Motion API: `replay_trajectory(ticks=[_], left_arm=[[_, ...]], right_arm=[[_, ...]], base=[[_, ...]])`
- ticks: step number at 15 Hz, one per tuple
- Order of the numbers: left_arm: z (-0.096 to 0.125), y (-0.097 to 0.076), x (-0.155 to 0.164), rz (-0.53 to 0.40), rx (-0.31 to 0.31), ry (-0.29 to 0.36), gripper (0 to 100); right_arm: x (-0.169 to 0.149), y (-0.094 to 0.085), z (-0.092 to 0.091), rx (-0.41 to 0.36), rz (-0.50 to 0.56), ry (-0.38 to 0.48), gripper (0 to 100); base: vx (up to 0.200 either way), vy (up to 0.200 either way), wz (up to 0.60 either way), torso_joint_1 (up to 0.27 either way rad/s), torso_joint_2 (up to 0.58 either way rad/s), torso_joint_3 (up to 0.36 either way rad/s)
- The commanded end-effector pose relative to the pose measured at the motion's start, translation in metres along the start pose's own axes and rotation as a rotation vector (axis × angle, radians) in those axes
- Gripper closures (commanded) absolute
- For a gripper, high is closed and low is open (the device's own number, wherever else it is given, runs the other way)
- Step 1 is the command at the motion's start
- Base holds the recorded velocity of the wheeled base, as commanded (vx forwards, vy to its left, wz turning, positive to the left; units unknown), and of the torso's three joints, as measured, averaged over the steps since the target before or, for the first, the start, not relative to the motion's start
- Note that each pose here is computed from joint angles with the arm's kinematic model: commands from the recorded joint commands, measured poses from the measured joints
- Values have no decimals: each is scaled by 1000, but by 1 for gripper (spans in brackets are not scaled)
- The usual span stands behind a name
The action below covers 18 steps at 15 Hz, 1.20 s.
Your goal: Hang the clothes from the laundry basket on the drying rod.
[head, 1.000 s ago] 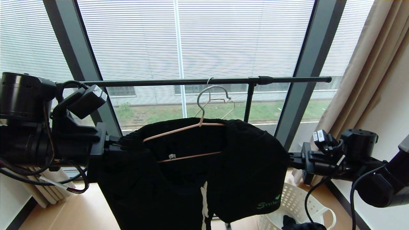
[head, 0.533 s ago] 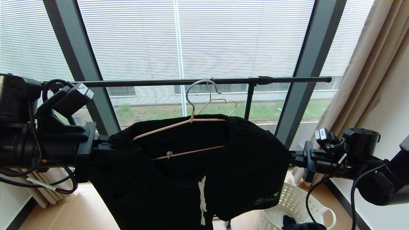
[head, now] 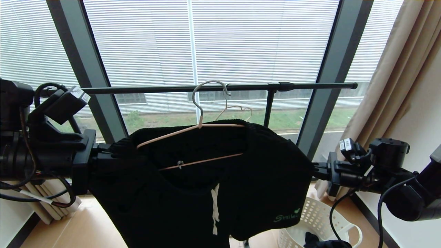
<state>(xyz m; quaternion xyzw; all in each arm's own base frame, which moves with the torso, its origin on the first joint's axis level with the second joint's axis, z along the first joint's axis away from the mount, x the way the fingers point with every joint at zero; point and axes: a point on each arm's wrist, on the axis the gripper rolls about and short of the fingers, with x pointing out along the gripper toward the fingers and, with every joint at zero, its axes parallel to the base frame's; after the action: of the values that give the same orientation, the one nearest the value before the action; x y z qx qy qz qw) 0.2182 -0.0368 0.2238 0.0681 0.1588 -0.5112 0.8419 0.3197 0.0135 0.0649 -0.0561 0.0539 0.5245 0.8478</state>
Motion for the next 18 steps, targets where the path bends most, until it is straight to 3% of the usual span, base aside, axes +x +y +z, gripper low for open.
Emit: replay_trajectory(ticks=[1,3,4,7,15,18], left_arm=[[0,0,0,0,-1,0,100],[0,0,1,-4,-2,2,100],[0,0,1,-4,-2,2,100],[-4,0,-1,6,-26,7,100],[-24,-1,-36,162,-94,2,100],[-27,2,-35,164,-106,10,100]], right_arm=[[2,4,-1,6,11,3,100],[5,8,-2,5,25,7,100],[5,11,-3,-4,31,12,0],[5,12,-3,-17,33,11,0],[9,21,18,-90,45,-14,0],[10,22,23,-64,32,-16,0]], base=[[0,0,0,0,0,0],[0,0,0,0,0,0],[0,0,0,0,0,0],[0,0,0,0,0,0],[0,0,0,0,0,0],[0,0,0,0,0,0]])
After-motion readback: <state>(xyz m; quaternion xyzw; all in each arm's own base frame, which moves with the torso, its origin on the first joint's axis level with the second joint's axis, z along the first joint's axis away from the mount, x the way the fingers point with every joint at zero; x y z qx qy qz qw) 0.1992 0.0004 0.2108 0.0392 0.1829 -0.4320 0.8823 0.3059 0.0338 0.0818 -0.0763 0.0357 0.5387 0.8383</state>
